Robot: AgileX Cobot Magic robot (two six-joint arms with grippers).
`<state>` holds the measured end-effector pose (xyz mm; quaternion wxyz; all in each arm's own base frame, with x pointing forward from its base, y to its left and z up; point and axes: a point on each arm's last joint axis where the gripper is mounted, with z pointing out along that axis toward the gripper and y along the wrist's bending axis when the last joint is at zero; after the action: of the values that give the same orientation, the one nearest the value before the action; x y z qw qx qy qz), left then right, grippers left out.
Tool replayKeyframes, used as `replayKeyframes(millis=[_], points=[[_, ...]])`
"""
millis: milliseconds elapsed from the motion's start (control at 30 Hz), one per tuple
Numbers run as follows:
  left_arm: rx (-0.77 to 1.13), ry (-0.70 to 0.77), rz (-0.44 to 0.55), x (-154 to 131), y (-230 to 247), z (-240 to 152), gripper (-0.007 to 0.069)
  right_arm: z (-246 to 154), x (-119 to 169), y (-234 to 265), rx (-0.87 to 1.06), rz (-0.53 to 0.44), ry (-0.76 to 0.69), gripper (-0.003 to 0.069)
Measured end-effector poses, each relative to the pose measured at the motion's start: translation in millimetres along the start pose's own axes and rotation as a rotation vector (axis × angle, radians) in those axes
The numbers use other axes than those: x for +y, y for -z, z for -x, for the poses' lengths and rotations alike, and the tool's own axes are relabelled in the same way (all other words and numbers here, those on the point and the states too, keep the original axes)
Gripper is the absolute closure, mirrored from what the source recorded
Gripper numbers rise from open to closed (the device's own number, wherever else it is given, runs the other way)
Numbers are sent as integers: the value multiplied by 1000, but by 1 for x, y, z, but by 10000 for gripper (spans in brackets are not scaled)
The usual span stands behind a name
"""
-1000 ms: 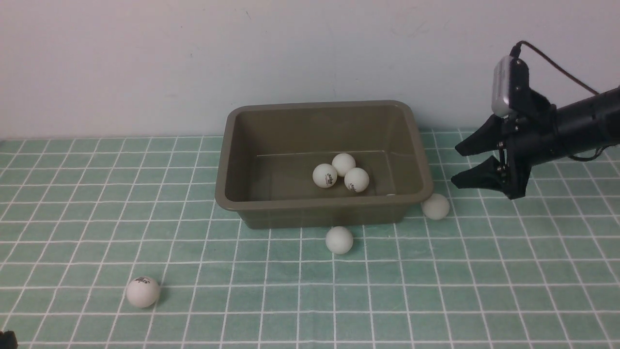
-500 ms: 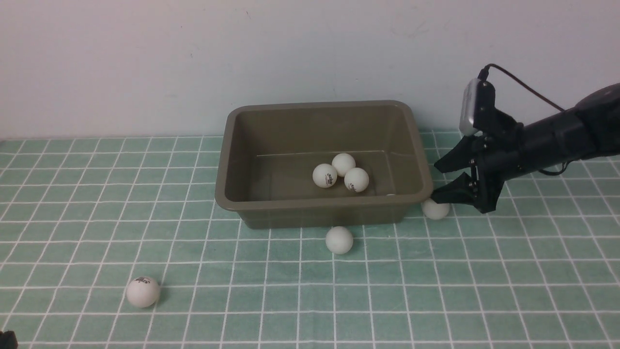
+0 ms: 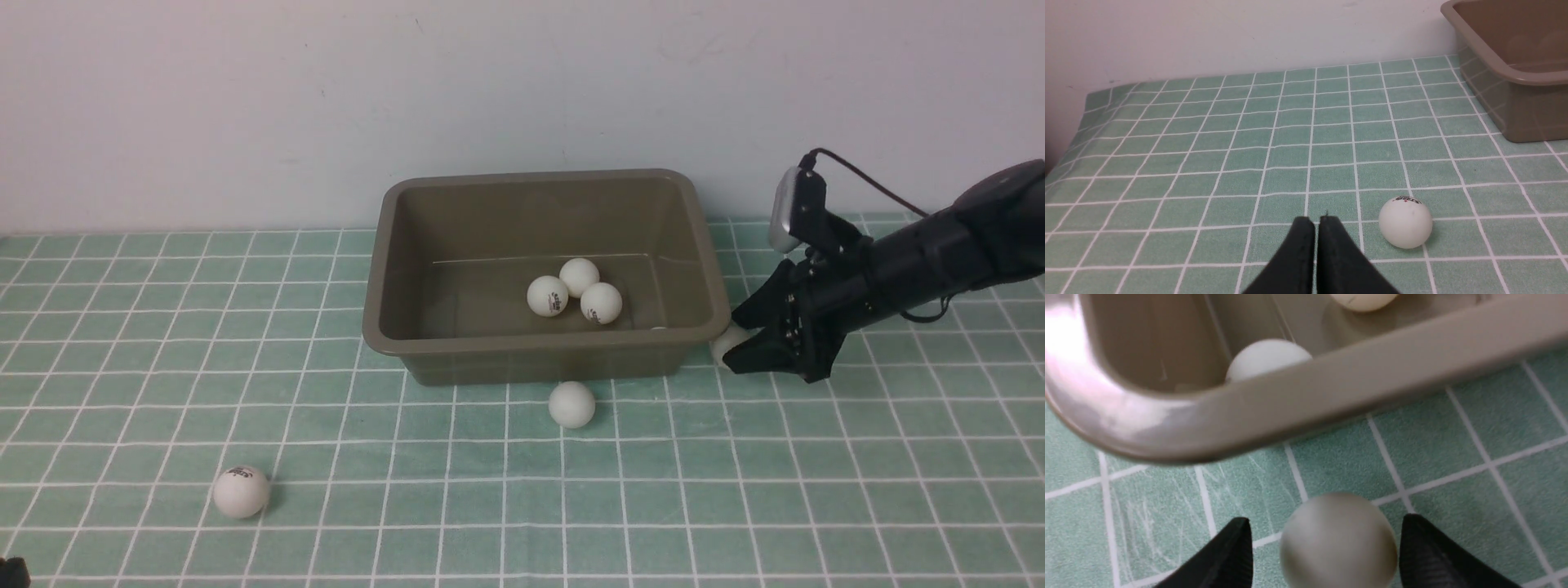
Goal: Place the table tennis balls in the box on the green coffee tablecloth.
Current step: 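Reach for and grasp a ping pong ball on the table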
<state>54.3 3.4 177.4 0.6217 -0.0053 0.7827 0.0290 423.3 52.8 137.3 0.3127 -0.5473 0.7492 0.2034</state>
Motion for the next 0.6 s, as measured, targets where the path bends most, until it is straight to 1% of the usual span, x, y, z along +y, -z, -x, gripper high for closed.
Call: replayKeyframes(millis=[100,233,333,367,400,600], points=[[0,0,0,0,0,0,629,-5,0,-5,8,8,-13,218],[0,0,0,0,0,0,629,-7,-2,-6,20,-14,-15,223],[0,0,0,0,0,0,629,-7,-4,-6,24,-27,-15,266],[0,0,0,0,0,0,629,-7,-4,-6,25,-28,-15,301],[0,0,0,0,0,0,629,-7,-4,-6,25,-28,-16,312],[0,0,0,0,0,0,629,-3,-3,-1,23,-32,-13,311]])
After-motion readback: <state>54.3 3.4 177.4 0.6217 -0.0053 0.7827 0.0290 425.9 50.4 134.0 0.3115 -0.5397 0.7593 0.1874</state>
